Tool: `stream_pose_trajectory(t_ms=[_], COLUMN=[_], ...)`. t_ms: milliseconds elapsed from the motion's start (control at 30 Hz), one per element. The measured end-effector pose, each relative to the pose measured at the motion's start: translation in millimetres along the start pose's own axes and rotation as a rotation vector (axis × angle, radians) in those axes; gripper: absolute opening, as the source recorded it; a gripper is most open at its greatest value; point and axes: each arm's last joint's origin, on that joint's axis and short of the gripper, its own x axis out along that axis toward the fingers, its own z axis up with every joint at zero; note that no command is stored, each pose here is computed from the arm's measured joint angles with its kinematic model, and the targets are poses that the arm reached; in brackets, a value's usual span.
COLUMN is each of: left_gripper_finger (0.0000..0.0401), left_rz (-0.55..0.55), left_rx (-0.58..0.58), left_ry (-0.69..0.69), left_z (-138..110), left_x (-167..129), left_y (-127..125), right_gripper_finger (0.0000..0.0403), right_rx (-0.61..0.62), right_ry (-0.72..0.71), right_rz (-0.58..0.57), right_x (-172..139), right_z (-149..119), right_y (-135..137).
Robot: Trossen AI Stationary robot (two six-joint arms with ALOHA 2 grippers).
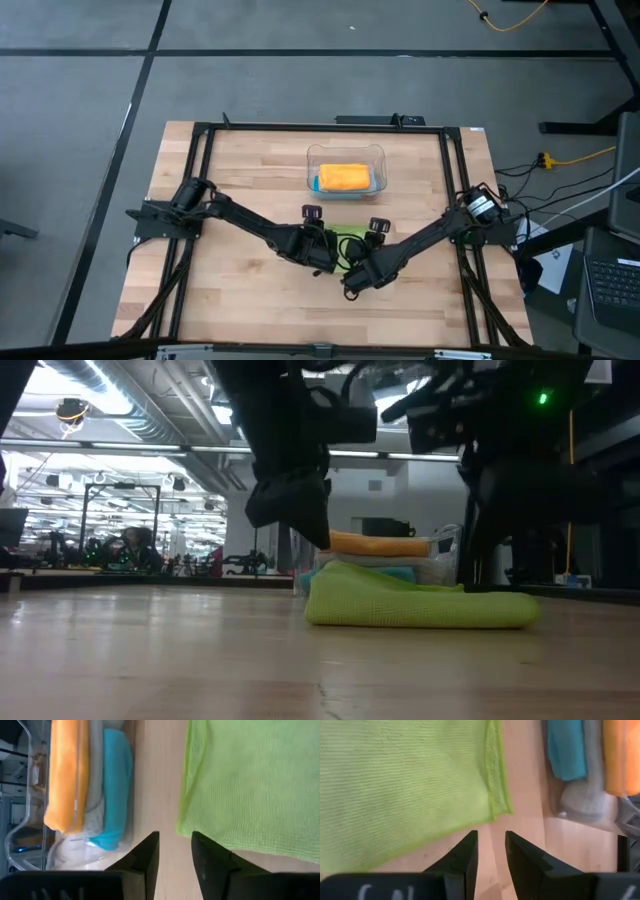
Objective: Fold microfiber towels
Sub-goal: Put the green towel into the transparent bin
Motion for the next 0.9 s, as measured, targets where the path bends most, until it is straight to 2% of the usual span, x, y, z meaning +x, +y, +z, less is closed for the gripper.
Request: stream_pose_trajectory(t_ms=[167,300,367,467,533,600,700,767,900], left_gripper_finger=[0.0106,0.0104,0.0104,0.0104,0.0103,0.0103,0.0103,0.0103,0.0103], left_rz=[0.0,-0.073,-0.051,0.021,0.015,-0.055,-0.053,-0.064,-0.058], left_rx=[-0.034,-0.082,-0.118,-0.1,-0.125,-0.144,-0.179,-0.189,-0.246], left_ry=[0.055,0.255,0.336,0.45,0.449,0.437,0.413,0.384,0.305], left_z=[2.0,-5.7,-9.8,-18.8,-21.3,-25.0,-32.4,-41.2,-66.8], left_x=[-11.9,-31.7,-44.1,-64.2,-74.8,-86.9,-104.0,-115.8,-141.8], left_y=[6.5,17.1,23.0,30.9,32.8,36.0,43.8,49.7,65.0], right_gripper_finger=[0.01,0.01,0.01,0.01,0.01,0.01,0.01,0.01,0.01], right_rx=[-0.036,-0.159,-0.185,-0.187,-0.196,-0.195,-0.163,-0.152,-0.203], right_ry=[-0.027,-0.008,-0.018,-0.054,-0.091,-0.131,-0.182,-0.211,-0.25], right_rz=[0.033,0.176,0.24,0.297,0.324,0.353,0.396,0.418,0.429], right_x=[-20.5,-30.6,-34.7,-39.1,-41.4,-43.1,-45.4,-46.8,-47.9], right_z=[0.0,-6.7,-8.7,-8.7,-7.1,-3.9,1.3,4.1,6.5], right_y=[6.8,22.3,29.7,37.6,41.6,45.1,49.1,51.2,53.0])
